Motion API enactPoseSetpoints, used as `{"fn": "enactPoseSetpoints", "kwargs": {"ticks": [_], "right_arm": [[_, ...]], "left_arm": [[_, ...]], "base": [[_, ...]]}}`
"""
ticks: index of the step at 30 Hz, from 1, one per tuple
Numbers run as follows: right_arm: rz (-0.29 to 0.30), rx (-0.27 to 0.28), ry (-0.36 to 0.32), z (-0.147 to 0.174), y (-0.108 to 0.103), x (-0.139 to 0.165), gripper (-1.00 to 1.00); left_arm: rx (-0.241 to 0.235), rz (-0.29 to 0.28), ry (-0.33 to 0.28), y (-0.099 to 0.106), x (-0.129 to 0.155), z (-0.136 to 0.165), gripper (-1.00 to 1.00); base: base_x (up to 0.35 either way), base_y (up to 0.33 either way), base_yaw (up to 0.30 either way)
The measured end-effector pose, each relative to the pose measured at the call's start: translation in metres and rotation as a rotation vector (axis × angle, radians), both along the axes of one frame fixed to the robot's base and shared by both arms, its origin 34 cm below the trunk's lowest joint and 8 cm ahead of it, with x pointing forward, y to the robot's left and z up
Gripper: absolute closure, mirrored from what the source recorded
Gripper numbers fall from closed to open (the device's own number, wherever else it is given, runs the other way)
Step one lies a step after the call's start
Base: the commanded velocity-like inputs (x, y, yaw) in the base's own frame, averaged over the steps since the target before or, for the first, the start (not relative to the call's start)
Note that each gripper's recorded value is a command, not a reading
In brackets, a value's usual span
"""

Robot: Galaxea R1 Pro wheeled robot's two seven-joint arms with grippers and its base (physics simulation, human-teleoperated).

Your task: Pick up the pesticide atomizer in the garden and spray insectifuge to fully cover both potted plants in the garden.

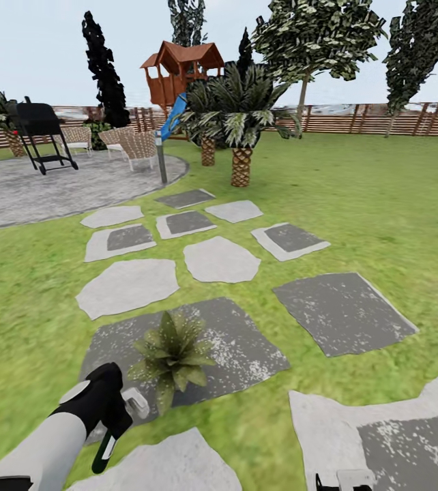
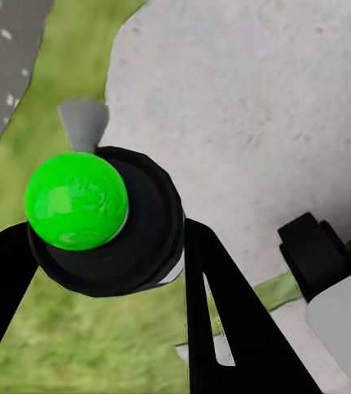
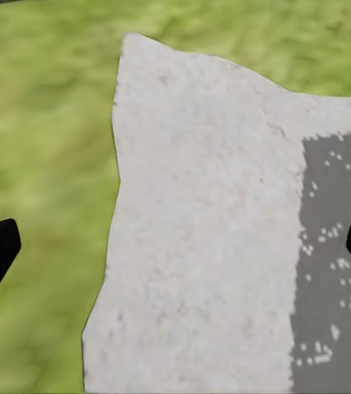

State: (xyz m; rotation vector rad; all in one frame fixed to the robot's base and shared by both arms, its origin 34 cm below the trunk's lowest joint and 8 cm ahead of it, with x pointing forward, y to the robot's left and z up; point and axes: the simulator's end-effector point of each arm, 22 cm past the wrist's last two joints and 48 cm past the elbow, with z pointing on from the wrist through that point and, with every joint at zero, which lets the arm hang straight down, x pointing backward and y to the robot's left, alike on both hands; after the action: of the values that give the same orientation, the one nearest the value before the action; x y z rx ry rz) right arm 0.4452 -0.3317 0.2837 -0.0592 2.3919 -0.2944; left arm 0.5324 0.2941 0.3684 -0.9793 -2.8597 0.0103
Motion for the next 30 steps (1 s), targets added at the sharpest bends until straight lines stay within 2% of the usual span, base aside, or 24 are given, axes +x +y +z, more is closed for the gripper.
{"fn": "enactPoseSetpoints", "kwargs": {"ticks": [8,20,30], "right_arm": [[0.001,-0.007,0.000,0.001,-0.005,0.000,-1.00],[0.001,-0.006,0.000,0.001,-0.004,0.000,-1.00],[0.000,-0.006,-0.001,0.001,-0.004,0.000,-1.00]], "left_arm": [[0.006,0.002,-0.001,0.004,0.000,0.000,1.00],[-0.005,0.004,-0.016,-0.001,0.006,0.004,1.00],[-0.009,0.004,-0.026,-0.004,0.011,0.007,1.00]], "base": [[0.000,-0.271,0.013],[0.000,-0.271,0.241],[0.134,-0.254,0.015]]}}
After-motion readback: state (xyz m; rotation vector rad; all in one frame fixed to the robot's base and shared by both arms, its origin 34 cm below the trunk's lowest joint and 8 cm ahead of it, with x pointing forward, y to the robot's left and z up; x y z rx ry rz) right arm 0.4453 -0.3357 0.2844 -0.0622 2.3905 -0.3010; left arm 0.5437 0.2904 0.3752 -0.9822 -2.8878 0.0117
